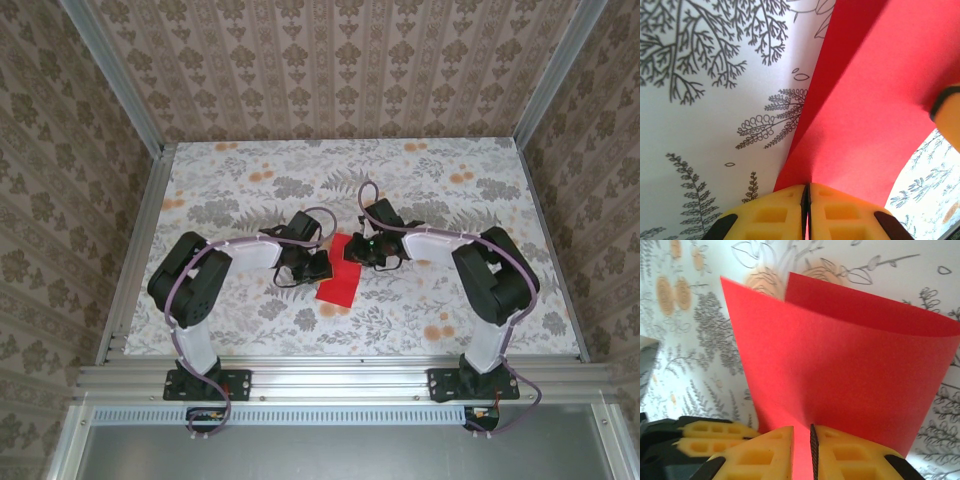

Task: Fold a paper plane with a square sheet of paper (pick it up from the middle)
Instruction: Fold the square sheet of paper in half at the center of the table.

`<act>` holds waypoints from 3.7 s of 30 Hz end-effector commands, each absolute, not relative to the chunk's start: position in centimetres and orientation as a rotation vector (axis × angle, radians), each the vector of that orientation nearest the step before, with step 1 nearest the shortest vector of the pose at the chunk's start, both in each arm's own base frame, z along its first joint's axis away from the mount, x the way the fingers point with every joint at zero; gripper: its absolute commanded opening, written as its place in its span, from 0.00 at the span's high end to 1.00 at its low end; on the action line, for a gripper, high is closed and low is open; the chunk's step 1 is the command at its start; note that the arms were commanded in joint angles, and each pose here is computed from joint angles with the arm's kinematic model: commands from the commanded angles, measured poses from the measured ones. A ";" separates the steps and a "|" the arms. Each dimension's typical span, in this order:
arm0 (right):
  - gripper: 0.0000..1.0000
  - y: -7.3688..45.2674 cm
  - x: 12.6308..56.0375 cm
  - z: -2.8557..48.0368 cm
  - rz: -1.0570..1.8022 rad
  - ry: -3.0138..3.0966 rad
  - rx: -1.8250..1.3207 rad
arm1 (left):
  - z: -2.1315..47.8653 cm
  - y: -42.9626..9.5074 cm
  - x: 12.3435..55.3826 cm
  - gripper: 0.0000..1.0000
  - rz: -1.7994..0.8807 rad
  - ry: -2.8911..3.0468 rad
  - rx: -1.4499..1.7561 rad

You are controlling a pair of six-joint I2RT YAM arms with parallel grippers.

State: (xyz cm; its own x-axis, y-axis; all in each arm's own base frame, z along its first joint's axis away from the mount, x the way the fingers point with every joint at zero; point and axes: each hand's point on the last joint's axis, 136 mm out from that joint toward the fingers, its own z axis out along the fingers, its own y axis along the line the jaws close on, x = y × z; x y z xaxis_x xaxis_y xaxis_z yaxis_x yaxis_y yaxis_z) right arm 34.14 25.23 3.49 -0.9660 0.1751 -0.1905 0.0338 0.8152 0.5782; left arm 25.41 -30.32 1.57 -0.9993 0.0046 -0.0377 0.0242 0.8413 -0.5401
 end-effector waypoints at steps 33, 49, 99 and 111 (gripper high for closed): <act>0.80 25.2 30.8 1.8 0.993 2.846 0.124 | -2.6 -26.7 22.2 0.89 -0.589 3.170 0.033; 0.80 24.4 33.5 2.1 0.983 2.759 0.240 | -2.9 -26.4 22.0 0.89 -0.566 3.182 0.070; 0.81 22.3 42.3 2.1 0.963 2.600 0.401 | -3.1 -25.9 21.7 0.90 -0.539 3.190 0.078; 0.81 21.6 42.0 3.8 0.905 2.613 0.374 | -2.7 -26.3 22.0 0.90 -0.551 3.179 0.069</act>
